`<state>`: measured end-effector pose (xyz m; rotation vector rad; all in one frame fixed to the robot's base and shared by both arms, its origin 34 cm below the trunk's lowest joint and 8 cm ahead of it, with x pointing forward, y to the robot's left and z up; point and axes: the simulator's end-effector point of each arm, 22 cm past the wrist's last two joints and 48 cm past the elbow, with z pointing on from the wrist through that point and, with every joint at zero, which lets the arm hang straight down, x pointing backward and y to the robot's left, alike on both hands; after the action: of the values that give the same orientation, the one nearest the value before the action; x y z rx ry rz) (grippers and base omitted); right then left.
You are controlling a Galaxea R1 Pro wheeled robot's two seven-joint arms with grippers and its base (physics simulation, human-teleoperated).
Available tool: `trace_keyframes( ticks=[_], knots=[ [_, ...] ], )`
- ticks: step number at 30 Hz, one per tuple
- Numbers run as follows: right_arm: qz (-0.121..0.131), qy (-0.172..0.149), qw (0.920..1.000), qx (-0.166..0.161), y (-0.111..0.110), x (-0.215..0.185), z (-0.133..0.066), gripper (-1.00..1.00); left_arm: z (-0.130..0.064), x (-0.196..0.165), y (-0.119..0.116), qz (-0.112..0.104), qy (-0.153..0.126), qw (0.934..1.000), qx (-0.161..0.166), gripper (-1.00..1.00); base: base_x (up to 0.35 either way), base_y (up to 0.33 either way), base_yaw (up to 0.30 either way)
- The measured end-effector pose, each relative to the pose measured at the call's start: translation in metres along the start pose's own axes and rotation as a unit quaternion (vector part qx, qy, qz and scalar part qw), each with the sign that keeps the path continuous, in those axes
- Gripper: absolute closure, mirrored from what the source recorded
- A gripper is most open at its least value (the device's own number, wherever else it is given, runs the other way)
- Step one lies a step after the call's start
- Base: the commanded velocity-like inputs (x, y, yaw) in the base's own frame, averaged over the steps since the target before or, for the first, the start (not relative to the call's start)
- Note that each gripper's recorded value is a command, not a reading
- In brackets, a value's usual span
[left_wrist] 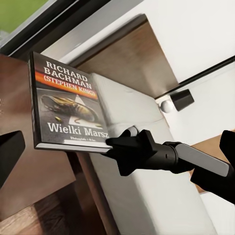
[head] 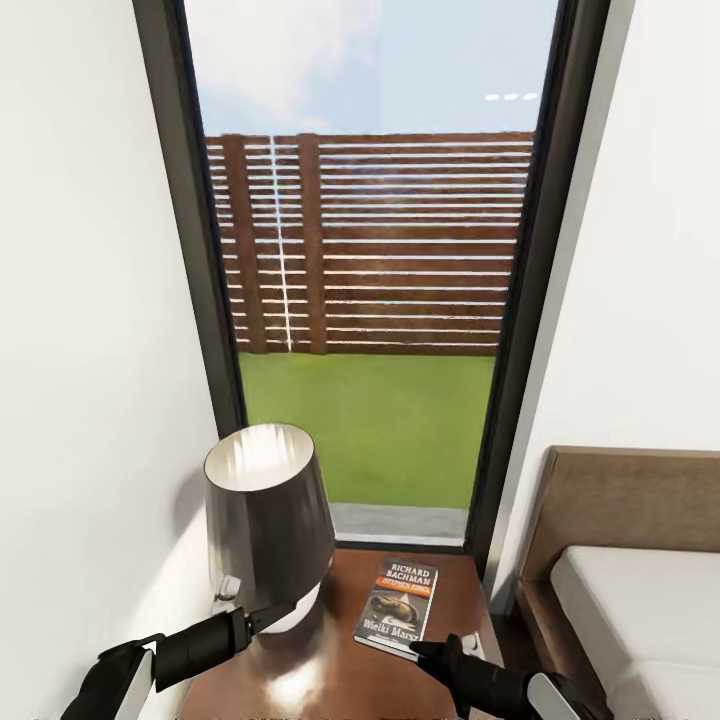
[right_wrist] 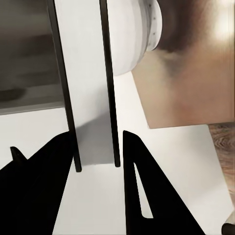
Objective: In the bedroom, move the book from the bed onto either nightstand, and place the two sandals side by side next to the bed.
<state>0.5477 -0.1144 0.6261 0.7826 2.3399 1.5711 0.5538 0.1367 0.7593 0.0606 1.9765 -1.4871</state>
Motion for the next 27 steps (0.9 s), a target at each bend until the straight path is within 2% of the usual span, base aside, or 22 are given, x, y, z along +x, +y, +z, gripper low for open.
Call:
trace_keyframes(
  ticks=[27],
  knots=[
    [-0.001, 0.0, 1.0, 0.002, -0.049, -0.001, 0.018, 1.0, 0.004, 0.031, 0.041, 0.0, 0.0, 1.0, 0.0, -1.0, 0.0, 0.0, 0.0]
  ],
)
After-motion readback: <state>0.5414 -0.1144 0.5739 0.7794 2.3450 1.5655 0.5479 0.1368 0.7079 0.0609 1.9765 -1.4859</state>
